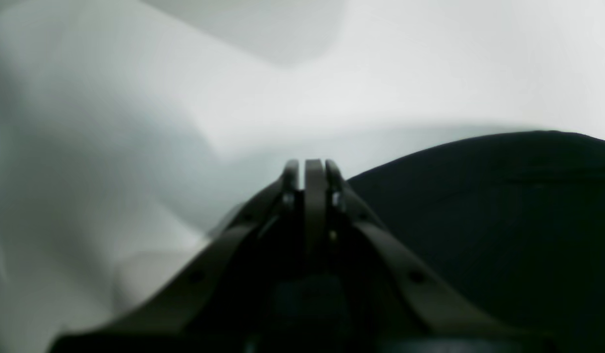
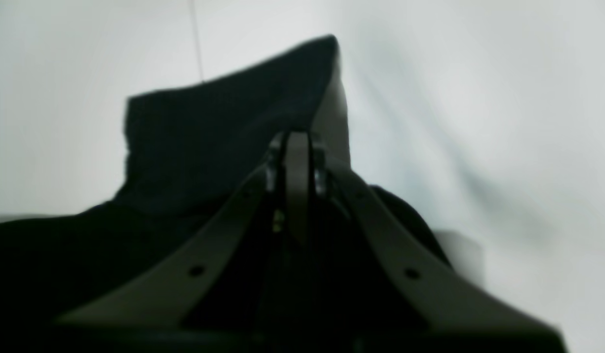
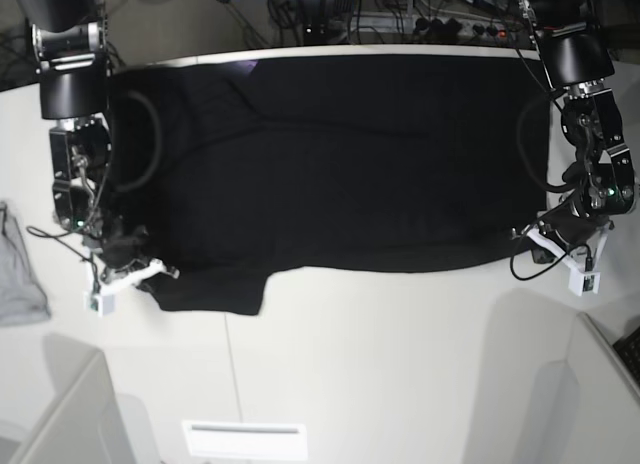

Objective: Fold the T-shirt properly
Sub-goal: 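Lift both hem corners and fold them toward the collar, then lay the folded edge down and open both grippers, then move both grippers to the ends of the folded strip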

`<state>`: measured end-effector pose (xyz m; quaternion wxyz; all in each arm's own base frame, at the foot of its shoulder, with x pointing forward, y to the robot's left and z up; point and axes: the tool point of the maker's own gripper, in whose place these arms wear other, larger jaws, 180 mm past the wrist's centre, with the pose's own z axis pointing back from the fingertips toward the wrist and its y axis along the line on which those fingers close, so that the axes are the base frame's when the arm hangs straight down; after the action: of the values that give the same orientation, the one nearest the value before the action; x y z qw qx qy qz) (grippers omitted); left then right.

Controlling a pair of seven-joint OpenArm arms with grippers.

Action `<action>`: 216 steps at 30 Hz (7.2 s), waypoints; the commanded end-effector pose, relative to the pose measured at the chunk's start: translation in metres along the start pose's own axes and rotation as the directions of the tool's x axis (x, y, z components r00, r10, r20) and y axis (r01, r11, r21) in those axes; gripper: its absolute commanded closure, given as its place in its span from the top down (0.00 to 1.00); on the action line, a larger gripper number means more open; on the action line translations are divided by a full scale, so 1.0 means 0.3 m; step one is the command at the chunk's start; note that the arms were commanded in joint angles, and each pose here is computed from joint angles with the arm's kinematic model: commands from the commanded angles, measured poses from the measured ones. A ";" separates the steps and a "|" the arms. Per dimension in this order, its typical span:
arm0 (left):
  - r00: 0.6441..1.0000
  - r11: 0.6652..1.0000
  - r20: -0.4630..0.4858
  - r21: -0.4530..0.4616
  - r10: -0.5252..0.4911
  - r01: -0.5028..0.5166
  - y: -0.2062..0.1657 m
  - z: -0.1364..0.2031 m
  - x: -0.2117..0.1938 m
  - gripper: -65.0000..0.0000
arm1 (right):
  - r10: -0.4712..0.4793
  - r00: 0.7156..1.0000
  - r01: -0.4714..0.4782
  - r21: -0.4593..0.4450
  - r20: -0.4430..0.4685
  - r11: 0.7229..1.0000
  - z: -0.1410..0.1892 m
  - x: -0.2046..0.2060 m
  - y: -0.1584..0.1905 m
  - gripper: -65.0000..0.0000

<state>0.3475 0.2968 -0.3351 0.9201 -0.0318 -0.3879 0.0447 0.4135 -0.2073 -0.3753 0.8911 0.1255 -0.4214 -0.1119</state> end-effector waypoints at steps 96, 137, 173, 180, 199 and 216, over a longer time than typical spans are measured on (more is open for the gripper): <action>0.994 0.991 -0.109 -0.124 0.029 -0.042 -0.002 0.405 -0.327 0.00 | -0.238 0.963 0.236 -0.029 -0.127 0.971 0.627 -0.239 -0.128 0.00; 0.988 0.997 -0.137 -0.001 0.073 -0.074 0.123 0.490 -0.387 0.41 | -0.295 0.910 0.249 -0.185 -0.291 0.951 0.592 -0.462 -0.234 0.06; 0.984 0.996 -0.157 0.022 0.089 -0.086 -0.015 0.348 -0.493 0.00 | 0.061 0.967 -0.063 0.003 -0.249 0.998 0.537 -0.398 -0.094 0.00; 0.964 0.992 -0.241 0.080 0.115 -0.099 0.046 0.312 -0.592 0.00 | 0.040 0.936 -0.076 -0.091 -0.351 0.993 0.459 -0.510 -0.140 0.00; 0.952 0.977 -0.222 0.091 0.210 -0.194 0.087 0.199 -0.563 0.00 | -0.049 0.921 0.008 -0.106 -0.386 0.994 0.322 -0.544 -0.184 0.00; 0.933 0.945 -0.155 0.068 0.326 -0.319 0.123 0.025 -0.412 0.00 | -0.018 0.935 -0.032 -0.136 -0.354 0.990 0.139 -0.347 -0.176 0.00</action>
<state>0.2552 0.3114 -0.4241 0.9262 -0.0965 -0.3024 0.2032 0.3155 -0.2235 -0.4404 0.9547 0.0951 -0.2583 -0.1131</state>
